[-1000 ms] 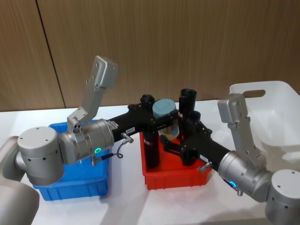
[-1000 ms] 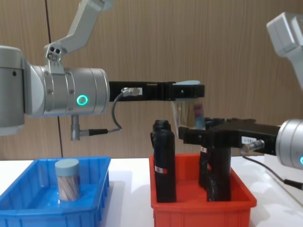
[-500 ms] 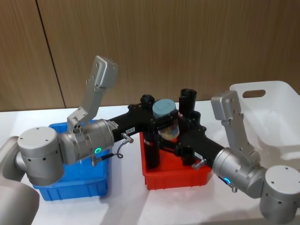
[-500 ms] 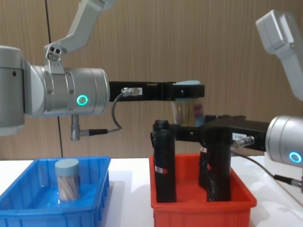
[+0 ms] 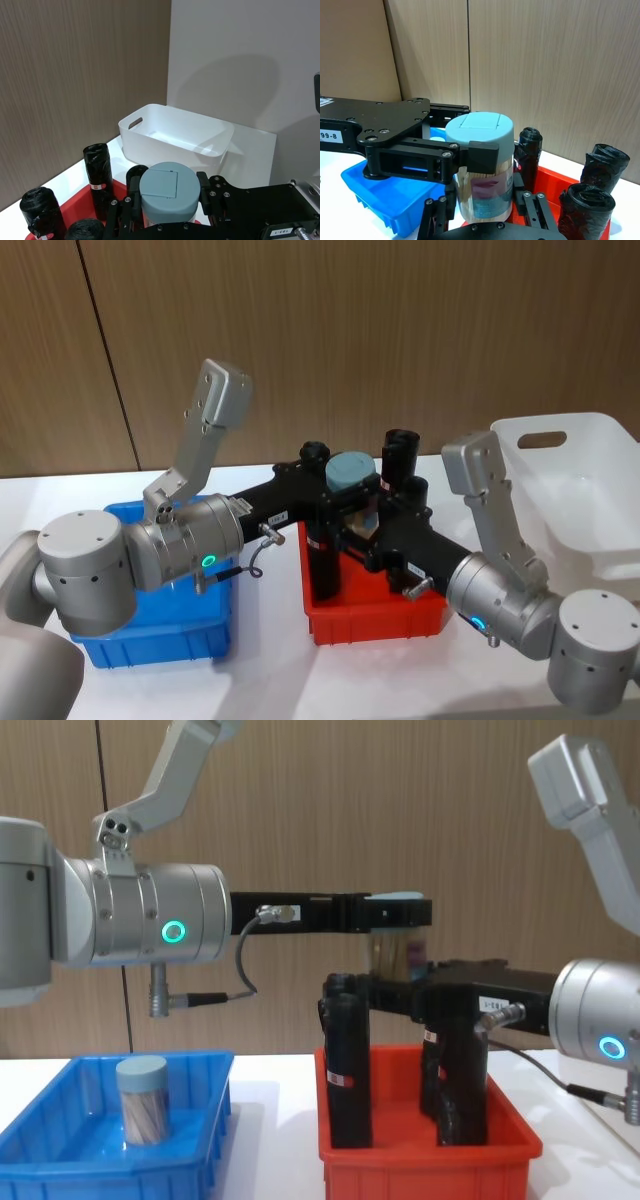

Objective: Pick the cotton swabs from the blue box and place them into the white box.

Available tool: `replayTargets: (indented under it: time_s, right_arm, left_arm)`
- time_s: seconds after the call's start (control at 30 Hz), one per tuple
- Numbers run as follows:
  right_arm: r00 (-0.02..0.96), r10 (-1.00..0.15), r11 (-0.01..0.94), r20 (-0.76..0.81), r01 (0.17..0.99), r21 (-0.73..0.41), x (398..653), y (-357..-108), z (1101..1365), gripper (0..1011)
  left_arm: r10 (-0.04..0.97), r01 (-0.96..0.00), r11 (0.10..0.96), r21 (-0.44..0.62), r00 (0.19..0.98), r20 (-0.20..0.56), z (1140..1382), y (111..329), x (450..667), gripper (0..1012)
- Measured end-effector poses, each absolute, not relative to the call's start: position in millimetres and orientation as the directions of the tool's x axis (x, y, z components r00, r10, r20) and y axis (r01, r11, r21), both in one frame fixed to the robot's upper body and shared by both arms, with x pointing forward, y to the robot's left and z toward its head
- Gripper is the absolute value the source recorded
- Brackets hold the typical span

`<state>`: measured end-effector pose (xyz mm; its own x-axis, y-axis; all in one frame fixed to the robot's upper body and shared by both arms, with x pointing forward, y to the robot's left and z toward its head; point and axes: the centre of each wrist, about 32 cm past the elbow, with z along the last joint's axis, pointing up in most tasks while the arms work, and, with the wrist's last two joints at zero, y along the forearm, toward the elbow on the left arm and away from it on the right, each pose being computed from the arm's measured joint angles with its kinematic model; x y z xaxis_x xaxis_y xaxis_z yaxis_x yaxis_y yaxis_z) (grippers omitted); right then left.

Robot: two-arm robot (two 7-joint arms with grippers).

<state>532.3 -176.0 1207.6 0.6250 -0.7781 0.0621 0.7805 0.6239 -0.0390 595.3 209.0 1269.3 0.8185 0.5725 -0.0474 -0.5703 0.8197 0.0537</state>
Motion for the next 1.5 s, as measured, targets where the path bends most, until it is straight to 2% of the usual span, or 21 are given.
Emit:
replayTargets:
  time_s: [0.1,0.4,0.43,0.5,0.53,0.7,0.77,1.2,1.5]
  right_arm:
    - [0.626,-0.777,0.625,0.064,0.78,-0.039,532,-176,1208,625]
    - [0.633,-0.771,0.632,0.067,0.774,-0.037,532,-173,1209,622]
    - [0.633,-0.771,0.632,0.067,0.774,-0.037,532,-173,1209,621]
    - [0.633,-0.771,0.633,0.067,0.774,-0.037,532,-173,1209,621]
    - [0.633,-0.771,0.632,0.067,0.774,-0.037,532,-173,1209,621]
    - [0.635,-0.77,0.634,0.065,0.773,-0.036,531,-173,1209,621]
    - [0.635,-0.77,0.634,0.065,0.773,-0.036,531,-173,1209,622]
    - [0.627,-0.777,0.626,0.055,0.779,-0.03,530,-175,1208,621]
    - [0.581,-0.813,0.579,0.038,0.814,-0.044,529,-187,1201,621]
  left_arm:
    - [0.573,-0.571,0.82,0.054,0.818,-0.047,1269,209,595,672]
    - [0.572,-0.57,0.82,0.054,0.819,-0.047,1269,209,595,695]
    - [0.573,-0.57,0.82,0.054,0.819,-0.047,1269,209,595,760]
    - [0.572,-0.57,0.82,0.054,0.819,-0.047,1269,209,595,826]
    - [0.572,-0.57,0.82,0.054,0.819,-0.047,1269,209,595,826]
    - [0.572,-0.57,0.82,0.054,0.819,-0.047,1269,209,595,981]
    - [0.572,-0.57,0.82,0.054,0.819,-0.047,1269,209,595,1003]
    - [0.573,-0.57,0.82,0.054,0.819,-0.047,1269,209,595,1004]
    - [0.573,-0.57,0.82,0.054,0.818,-0.047,1269,209,595,1004]
